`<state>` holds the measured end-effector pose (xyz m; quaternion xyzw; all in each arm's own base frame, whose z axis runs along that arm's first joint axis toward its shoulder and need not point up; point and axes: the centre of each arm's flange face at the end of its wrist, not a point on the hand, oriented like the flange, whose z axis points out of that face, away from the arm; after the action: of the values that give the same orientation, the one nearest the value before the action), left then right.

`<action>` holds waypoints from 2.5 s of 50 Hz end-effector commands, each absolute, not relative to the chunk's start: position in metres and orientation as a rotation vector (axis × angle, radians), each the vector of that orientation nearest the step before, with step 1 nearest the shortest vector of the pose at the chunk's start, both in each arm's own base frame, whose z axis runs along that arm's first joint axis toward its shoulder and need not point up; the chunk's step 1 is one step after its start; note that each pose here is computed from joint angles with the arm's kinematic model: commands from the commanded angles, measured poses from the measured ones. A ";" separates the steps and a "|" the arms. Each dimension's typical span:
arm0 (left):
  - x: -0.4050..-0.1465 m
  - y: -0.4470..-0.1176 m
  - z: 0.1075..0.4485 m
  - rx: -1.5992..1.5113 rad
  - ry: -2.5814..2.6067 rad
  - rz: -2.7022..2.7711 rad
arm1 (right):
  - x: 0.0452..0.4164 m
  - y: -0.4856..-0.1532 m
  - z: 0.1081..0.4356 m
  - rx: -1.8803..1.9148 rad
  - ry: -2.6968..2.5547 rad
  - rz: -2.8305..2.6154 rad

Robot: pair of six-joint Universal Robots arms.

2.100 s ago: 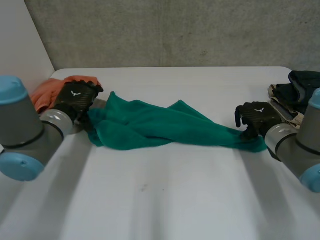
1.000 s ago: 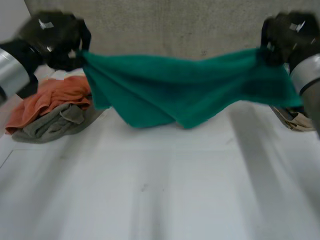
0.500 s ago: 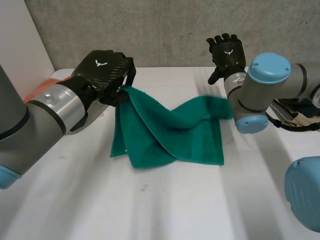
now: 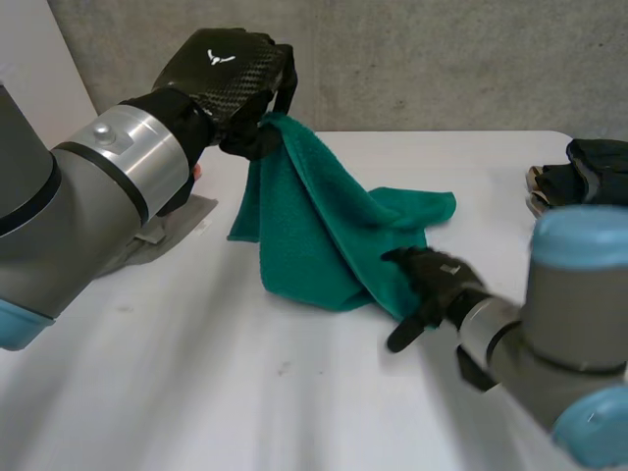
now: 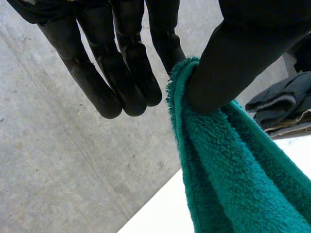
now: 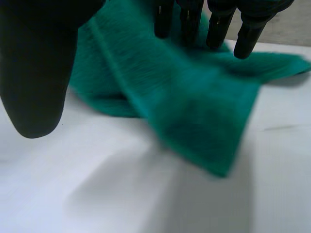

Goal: Fold the laundry.

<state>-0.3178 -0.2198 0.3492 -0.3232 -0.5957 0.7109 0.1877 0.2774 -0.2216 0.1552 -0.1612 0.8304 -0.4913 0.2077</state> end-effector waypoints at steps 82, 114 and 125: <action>-0.293 -0.281 0.172 -0.950 -2.286 1.787 | 0.258 -0.306 0.144 -1.226 2.188 -2.062; -0.229 -0.357 0.147 -1.492 -2.126 1.712 | 0.237 -0.315 0.131 -1.081 2.286 -1.979; -0.249 -0.371 0.132 -1.529 -2.111 1.700 | 0.239 -0.310 0.129 -1.092 2.285 -1.964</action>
<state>-0.2376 -0.3630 0.1375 -0.4899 -0.6812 0.5436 0.0200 0.2381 -0.3126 0.1292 -0.3384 0.7126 -0.6137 -0.0335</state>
